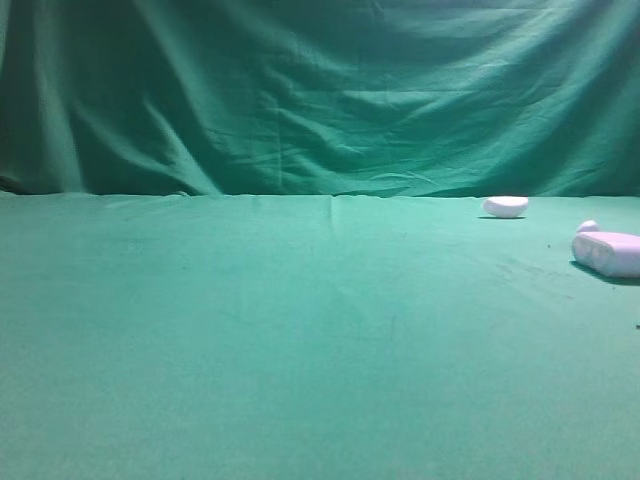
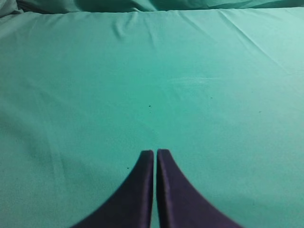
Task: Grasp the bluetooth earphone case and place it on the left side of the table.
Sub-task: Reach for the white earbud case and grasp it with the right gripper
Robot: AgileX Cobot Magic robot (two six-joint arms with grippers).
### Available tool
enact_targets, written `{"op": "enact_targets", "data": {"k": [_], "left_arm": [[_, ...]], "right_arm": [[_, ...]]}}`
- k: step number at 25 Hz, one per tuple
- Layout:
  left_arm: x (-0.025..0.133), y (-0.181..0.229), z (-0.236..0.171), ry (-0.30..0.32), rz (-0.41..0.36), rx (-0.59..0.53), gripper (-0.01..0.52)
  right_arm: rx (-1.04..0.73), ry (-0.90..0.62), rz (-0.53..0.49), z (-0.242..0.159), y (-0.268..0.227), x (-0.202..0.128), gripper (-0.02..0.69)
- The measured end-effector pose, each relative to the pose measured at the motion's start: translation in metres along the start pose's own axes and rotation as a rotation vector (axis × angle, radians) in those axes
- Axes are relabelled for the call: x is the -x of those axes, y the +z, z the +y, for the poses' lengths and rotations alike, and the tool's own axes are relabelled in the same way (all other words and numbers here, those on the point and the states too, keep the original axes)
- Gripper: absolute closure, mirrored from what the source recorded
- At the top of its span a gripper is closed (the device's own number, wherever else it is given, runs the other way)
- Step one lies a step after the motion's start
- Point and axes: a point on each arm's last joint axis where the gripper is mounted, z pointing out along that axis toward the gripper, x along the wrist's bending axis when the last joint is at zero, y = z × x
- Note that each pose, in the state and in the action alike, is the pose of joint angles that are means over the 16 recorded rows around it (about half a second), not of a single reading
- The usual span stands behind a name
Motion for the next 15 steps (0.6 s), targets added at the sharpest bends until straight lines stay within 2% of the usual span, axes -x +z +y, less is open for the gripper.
{"op": "enact_targets", "data": {"k": [4, 7, 11, 15], "left_arm": [[0.0, 0.0, 0.0, 0.0, 0.0, 0.0, 0.514], [0.0, 0.0, 0.0, 0.0, 0.0, 0.0, 0.514], [0.0, 0.0, 0.0, 0.0, 0.0, 0.0, 0.514], [0.0, 0.0, 0.0, 0.0, 0.0, 0.0, 0.514]], "right_arm": [[0.107, 0.018, 0.012, 0.017, -0.002, -0.001, 0.665], [0.117, 0.041, 0.015, 0.034, -0.003, -0.003, 0.665], [0.017, 0.066, 0.007, 0.054, -0.001, -0.004, 0.665], [-0.174, 0.077, -0.011, 0.067, 0.007, -0.005, 0.665]]}}
